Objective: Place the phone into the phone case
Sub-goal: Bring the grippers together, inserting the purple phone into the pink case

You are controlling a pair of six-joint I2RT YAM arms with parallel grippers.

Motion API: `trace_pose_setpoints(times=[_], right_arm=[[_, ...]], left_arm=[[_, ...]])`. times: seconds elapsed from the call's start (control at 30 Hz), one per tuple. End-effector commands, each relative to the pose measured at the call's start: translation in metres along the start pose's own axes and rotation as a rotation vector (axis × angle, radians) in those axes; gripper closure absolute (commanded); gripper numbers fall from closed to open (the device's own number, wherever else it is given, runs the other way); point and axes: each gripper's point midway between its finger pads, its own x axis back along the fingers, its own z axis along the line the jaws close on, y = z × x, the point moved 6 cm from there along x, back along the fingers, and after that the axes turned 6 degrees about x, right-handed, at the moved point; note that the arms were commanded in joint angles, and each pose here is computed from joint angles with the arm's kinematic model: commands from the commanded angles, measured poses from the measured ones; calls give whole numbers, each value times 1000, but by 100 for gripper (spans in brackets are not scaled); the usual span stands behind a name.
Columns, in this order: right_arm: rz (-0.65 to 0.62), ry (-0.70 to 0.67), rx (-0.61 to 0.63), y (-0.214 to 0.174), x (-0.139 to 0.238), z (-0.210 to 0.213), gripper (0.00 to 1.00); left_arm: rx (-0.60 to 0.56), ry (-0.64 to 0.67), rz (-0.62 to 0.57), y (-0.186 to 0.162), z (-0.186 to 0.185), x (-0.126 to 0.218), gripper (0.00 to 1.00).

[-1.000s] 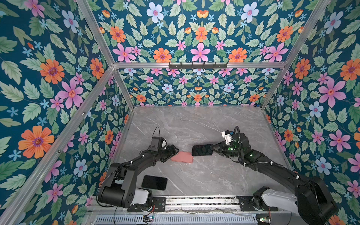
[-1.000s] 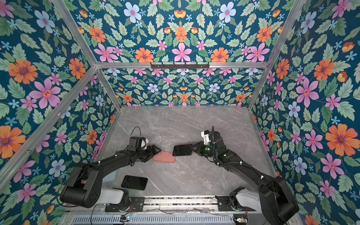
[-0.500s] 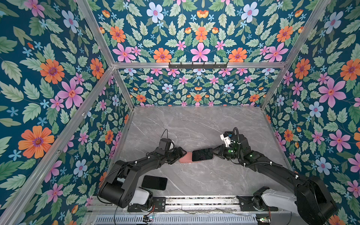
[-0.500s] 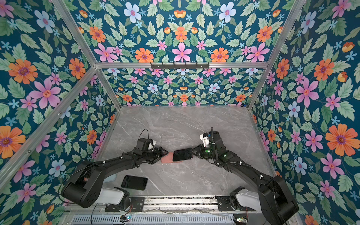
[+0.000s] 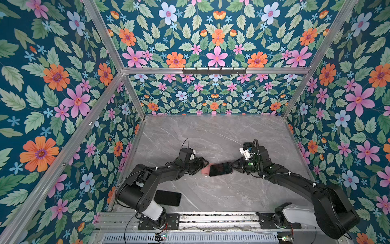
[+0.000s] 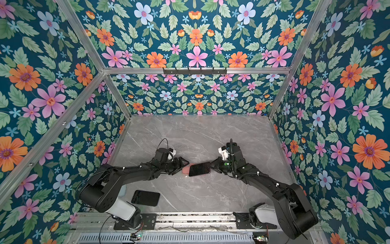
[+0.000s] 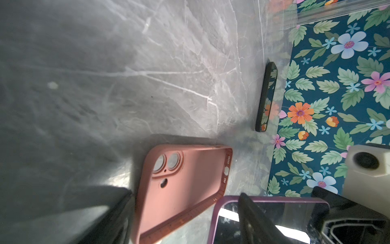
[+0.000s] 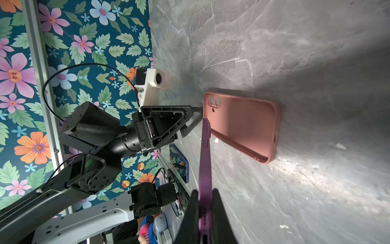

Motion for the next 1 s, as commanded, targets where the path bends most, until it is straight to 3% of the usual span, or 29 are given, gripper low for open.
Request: trace_pose_setpoints(times=[0.0, 0.37, 0.97], right_arm=[[-12, 63, 27, 8, -3, 11, 100], [19, 106, 6, 23, -25, 8, 100], [37, 109, -28, 28, -47, -10, 100]], left_arm=[[42, 105, 27, -10, 20, 4, 21], [31, 66, 4, -1, 19, 19, 21], [43, 4, 21, -2, 19, 13, 22]])
